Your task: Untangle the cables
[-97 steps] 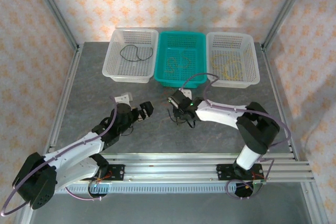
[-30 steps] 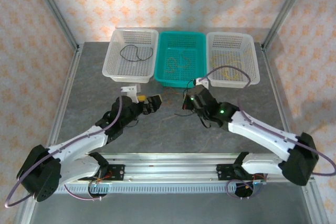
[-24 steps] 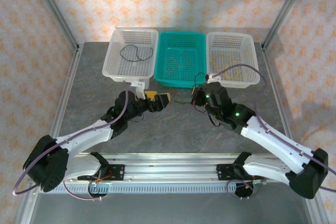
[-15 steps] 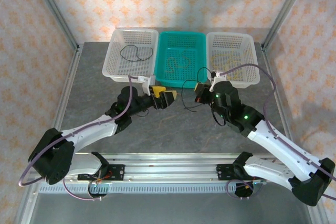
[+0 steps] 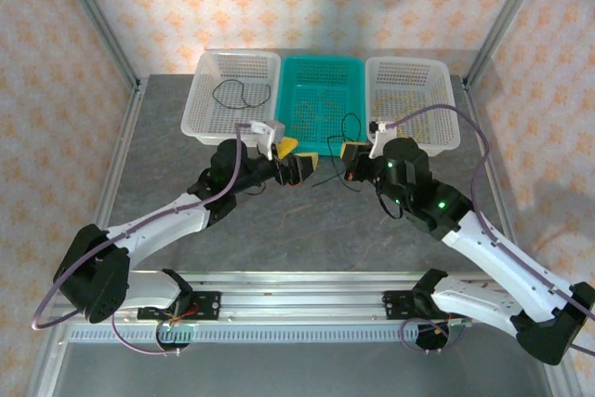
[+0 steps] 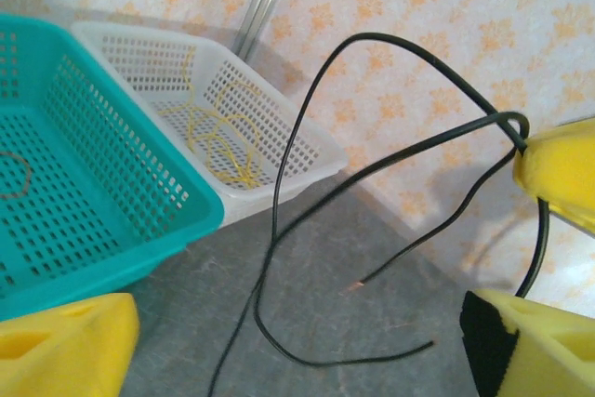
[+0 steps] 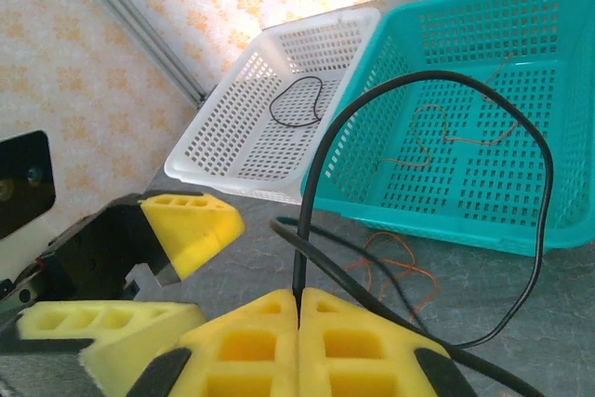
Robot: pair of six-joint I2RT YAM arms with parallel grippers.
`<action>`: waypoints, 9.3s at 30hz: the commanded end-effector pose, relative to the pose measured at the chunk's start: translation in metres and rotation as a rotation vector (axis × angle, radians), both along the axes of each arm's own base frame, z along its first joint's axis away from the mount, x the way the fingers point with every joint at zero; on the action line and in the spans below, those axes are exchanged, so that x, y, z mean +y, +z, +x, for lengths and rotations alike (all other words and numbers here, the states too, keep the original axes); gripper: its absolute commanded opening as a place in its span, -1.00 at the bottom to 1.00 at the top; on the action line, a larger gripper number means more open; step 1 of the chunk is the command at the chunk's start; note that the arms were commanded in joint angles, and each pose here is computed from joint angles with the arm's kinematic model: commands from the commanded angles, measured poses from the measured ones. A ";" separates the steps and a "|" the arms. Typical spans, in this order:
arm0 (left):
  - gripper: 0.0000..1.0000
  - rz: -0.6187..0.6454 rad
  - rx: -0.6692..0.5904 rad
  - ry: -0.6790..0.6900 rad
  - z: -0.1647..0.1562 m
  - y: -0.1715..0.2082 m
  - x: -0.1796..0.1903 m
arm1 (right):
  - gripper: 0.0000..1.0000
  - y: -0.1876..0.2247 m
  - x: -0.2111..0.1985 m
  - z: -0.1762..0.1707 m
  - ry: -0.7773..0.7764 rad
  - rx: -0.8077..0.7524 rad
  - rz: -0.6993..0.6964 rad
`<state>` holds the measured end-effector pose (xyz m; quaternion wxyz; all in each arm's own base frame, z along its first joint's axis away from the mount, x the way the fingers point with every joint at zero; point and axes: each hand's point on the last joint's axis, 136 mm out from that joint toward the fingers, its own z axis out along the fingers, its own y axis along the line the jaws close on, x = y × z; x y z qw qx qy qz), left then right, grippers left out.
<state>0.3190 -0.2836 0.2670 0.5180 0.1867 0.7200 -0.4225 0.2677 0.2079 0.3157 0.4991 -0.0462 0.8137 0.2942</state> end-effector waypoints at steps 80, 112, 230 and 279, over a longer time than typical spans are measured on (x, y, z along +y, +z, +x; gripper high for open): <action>-1.00 0.004 -0.312 0.488 0.028 0.150 0.138 | -1.00 -0.141 -0.037 -0.006 -0.147 0.336 -0.338; -1.00 0.072 -0.089 0.613 0.089 0.086 0.184 | 0.06 -0.154 -0.015 0.013 -0.146 0.284 -0.250; 0.98 -0.079 0.401 0.658 -0.042 -0.130 0.091 | -0.34 -0.290 0.025 0.027 -0.314 0.603 -0.421; 0.99 0.082 -0.333 0.343 0.014 0.040 0.128 | -1.00 0.029 0.066 0.004 0.281 -0.141 -0.084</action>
